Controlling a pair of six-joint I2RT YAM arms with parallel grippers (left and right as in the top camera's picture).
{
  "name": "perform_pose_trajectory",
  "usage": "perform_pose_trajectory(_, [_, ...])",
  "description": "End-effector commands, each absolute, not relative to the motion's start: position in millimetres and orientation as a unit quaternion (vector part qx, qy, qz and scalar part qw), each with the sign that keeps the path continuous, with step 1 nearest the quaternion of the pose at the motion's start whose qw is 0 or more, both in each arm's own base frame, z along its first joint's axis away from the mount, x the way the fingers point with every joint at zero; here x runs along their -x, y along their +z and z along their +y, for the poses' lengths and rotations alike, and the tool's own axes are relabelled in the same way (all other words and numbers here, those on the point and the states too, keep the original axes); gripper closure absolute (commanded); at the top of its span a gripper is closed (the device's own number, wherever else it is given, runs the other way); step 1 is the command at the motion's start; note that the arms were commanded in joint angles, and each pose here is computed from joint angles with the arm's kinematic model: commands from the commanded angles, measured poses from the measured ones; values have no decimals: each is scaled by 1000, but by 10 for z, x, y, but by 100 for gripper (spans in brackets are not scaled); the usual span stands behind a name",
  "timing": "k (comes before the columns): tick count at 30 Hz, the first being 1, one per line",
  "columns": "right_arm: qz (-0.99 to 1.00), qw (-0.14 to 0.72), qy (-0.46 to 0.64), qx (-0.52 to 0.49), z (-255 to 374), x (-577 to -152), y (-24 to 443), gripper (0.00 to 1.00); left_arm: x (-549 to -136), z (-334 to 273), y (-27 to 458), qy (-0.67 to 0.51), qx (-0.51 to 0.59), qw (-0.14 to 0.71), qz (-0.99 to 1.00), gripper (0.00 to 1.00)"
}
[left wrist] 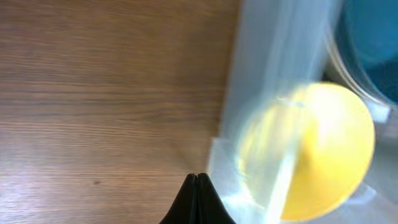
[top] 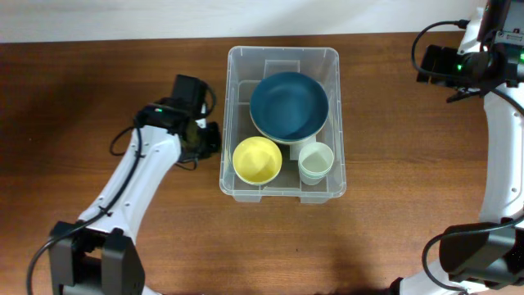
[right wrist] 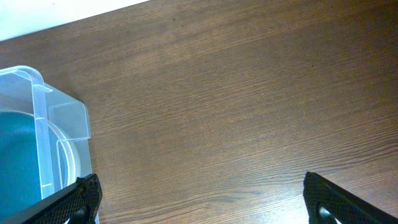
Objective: Pack container
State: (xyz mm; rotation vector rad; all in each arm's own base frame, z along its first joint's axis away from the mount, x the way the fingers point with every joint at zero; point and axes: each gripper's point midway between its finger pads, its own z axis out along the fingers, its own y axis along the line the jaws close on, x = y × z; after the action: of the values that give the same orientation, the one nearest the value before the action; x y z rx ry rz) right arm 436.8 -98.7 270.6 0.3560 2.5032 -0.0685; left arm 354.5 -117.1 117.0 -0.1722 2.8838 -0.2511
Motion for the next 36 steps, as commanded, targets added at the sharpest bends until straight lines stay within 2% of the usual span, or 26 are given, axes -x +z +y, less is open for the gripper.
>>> perform_pose_trajectory(1, [941, 306, -28, -140, -1010, -4363, 2739, 1, -3488, -1340, 1182, -100, 43, 118, 987, 98])
perform_pose_trajectory(14, [941, 306, -28, -140, -1011, -4363, 2739, 1, -3489, -1658, 1245, -151, 14, 124, 981, 97])
perform_pose_trajectory(22, [941, 306, -28, -140, -1010, -4363, 2739, 1, -3680, -1204, 1222, -77, 57, 158, 983, 82])
perform_pose_trajectory(23, [941, 306, -28, -140, -1010, -4363, 2739, 1, -3715, -1126, 1226, -71, 66, 163, 982, 78])
perform_pose_trajectory(25, [941, 306, -28, -140, -1010, -4363, 2739, 1, -3848, -886, 1251, -61, 96, 182, 977, 29])
perform_pose_trajectory(27, [941, 306, -28, -140, -1010, -4363, 2739, 1, -3962, -690, 1283, -49, 119, 202, 971, 1])
perform_pose_trajectory(32, [941, 306, -28, -140, -1010, -4363, 2739, 1, -4209, -107, 1395, 11, 179, 260, 949, 1])
perform_pose_trajectory(36, [941, 306, -28, -140, -1010, -4363, 2739, 1, -4239, 86, 1412, 15, 201, 266, 943, 1])
